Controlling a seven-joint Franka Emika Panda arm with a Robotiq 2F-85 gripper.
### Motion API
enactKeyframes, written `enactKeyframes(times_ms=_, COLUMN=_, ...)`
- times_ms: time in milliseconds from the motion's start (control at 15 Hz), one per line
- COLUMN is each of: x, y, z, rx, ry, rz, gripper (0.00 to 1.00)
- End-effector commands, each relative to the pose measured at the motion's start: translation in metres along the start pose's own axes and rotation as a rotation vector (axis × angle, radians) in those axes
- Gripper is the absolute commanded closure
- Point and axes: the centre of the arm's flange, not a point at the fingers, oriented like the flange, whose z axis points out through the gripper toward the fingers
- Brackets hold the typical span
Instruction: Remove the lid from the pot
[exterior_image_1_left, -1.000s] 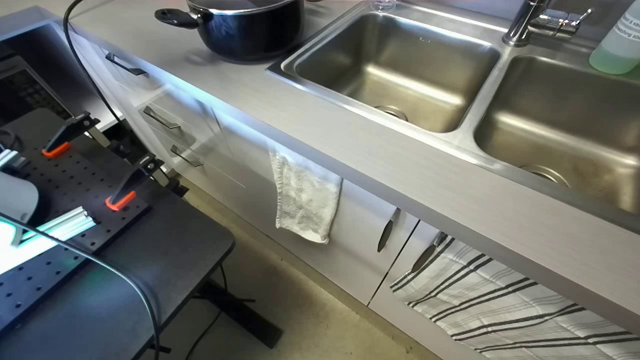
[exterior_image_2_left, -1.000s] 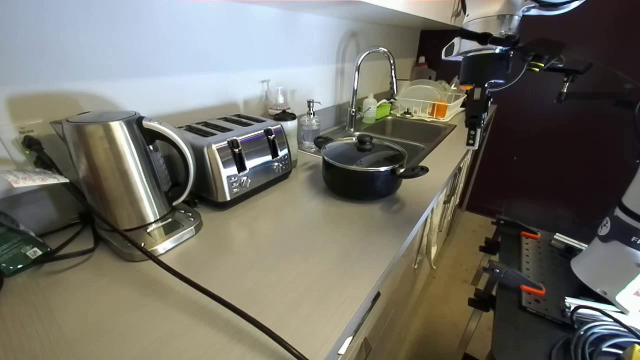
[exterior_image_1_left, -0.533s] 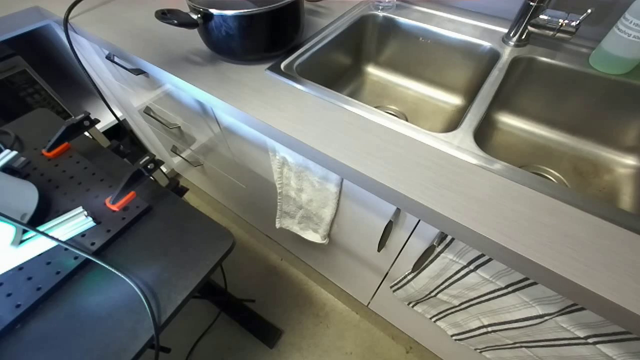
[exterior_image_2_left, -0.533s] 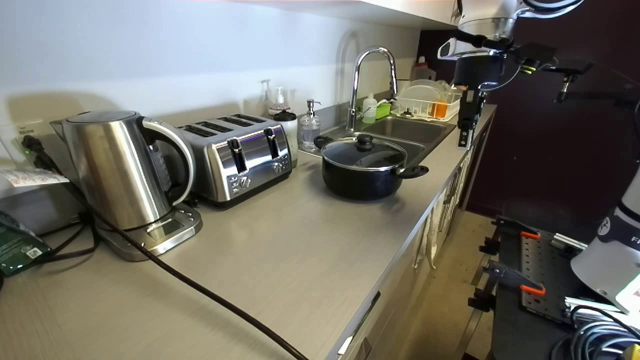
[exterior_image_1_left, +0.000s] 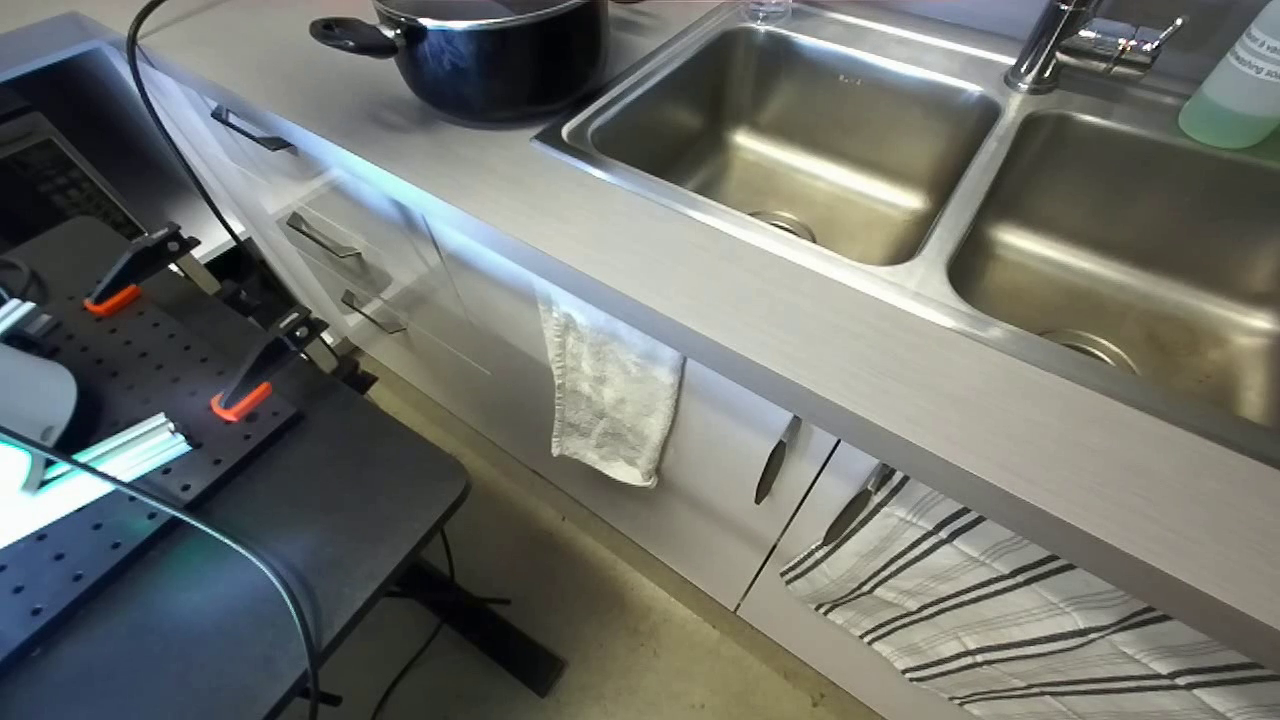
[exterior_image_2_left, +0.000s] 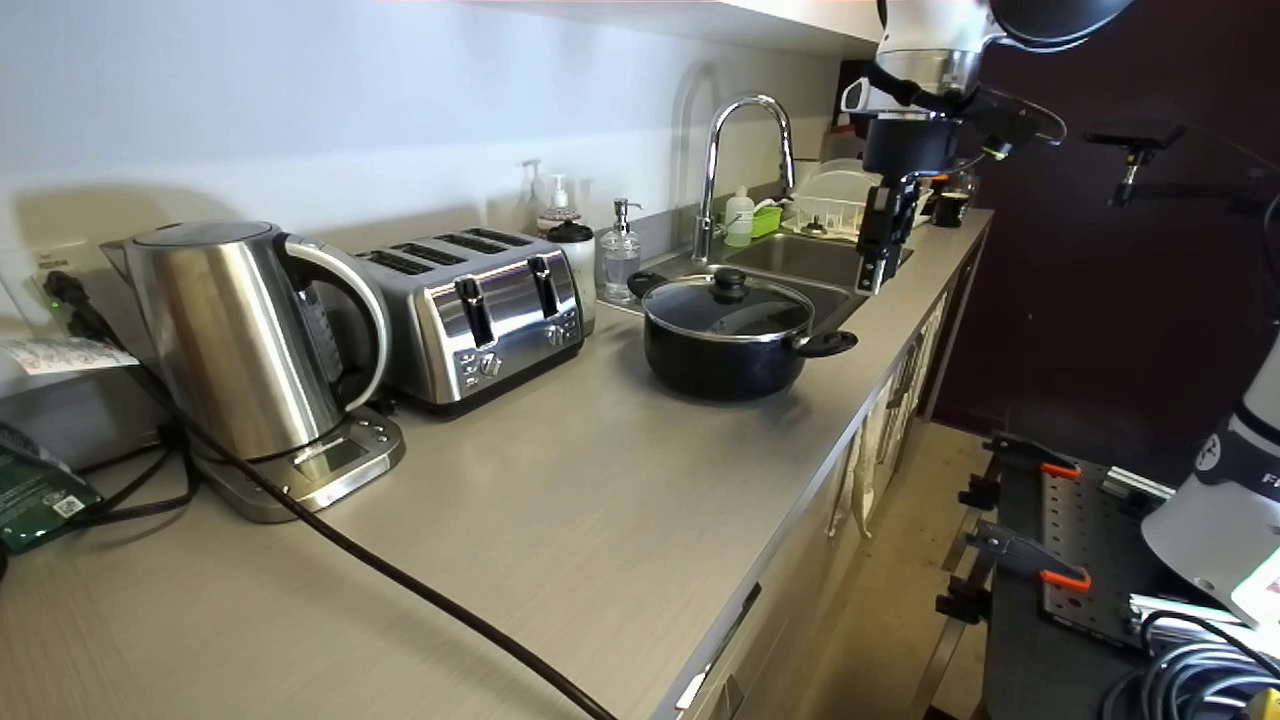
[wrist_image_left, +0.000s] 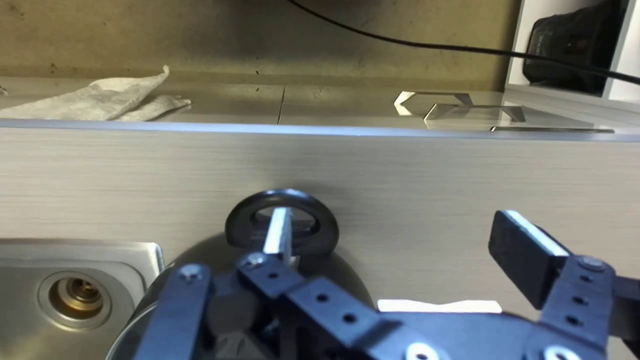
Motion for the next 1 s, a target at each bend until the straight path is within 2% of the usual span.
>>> enactKeyframes(times_ms=0, x=0.03, y=0.001, z=-0.004, rx=-0.049, ry=0.048, rz=0.049, gripper=0.0)
enactKeyframes(times_ms=667, x=0.099, y=0.032, z=0.009, rx=-0.129, ry=0.174, rz=0.197, gripper=0.0)
enactKeyframes(times_ms=933, x=0.124, y=0.044, z=0.023, rx=-0.154, ry=0.193, rz=0.246, gripper=0.0)
